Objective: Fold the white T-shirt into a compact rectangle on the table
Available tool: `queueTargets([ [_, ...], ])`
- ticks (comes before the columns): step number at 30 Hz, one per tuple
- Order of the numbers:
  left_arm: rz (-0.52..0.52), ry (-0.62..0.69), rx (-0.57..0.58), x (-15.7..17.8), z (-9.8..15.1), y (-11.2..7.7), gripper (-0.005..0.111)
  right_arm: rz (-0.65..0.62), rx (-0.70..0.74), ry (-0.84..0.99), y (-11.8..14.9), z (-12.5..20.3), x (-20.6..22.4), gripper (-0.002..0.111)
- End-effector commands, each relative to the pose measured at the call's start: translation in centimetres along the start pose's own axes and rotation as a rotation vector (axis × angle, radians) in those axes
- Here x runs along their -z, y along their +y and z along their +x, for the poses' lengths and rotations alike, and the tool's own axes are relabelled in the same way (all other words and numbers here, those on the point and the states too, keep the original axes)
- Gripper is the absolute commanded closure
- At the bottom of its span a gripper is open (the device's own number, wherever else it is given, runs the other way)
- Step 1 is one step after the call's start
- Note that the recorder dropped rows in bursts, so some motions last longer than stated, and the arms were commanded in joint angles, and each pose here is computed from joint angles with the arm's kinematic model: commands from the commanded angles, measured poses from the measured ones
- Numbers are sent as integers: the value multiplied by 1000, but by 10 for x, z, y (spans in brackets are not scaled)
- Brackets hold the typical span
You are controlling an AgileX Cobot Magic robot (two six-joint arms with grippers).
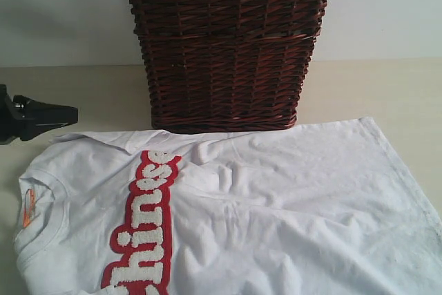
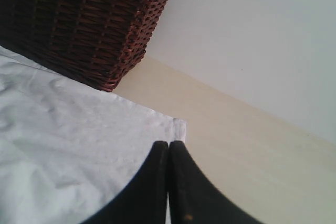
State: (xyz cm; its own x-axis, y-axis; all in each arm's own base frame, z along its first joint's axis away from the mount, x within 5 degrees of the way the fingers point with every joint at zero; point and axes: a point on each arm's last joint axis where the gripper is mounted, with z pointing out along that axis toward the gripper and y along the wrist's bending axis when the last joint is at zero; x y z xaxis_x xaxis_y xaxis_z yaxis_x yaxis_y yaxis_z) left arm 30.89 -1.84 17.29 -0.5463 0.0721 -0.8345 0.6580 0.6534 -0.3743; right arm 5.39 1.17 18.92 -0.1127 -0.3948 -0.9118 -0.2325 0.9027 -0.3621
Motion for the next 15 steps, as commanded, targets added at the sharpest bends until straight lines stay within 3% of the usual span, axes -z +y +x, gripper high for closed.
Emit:
queueTargets([
  [1,62,105,-68,-26,6,16,107,2,-4,-7,0,1,0,108],
  [10,99,195,-70,-70,24,43,107,2,-4,-7,0,1,0,108],
  [14,226,266,-113,-58,25,34,107,2,-4,-7,0,1,0,108],
  [15,202,279,-142,-59,27,36,107,2,-4,-7,0,1,0,108],
])
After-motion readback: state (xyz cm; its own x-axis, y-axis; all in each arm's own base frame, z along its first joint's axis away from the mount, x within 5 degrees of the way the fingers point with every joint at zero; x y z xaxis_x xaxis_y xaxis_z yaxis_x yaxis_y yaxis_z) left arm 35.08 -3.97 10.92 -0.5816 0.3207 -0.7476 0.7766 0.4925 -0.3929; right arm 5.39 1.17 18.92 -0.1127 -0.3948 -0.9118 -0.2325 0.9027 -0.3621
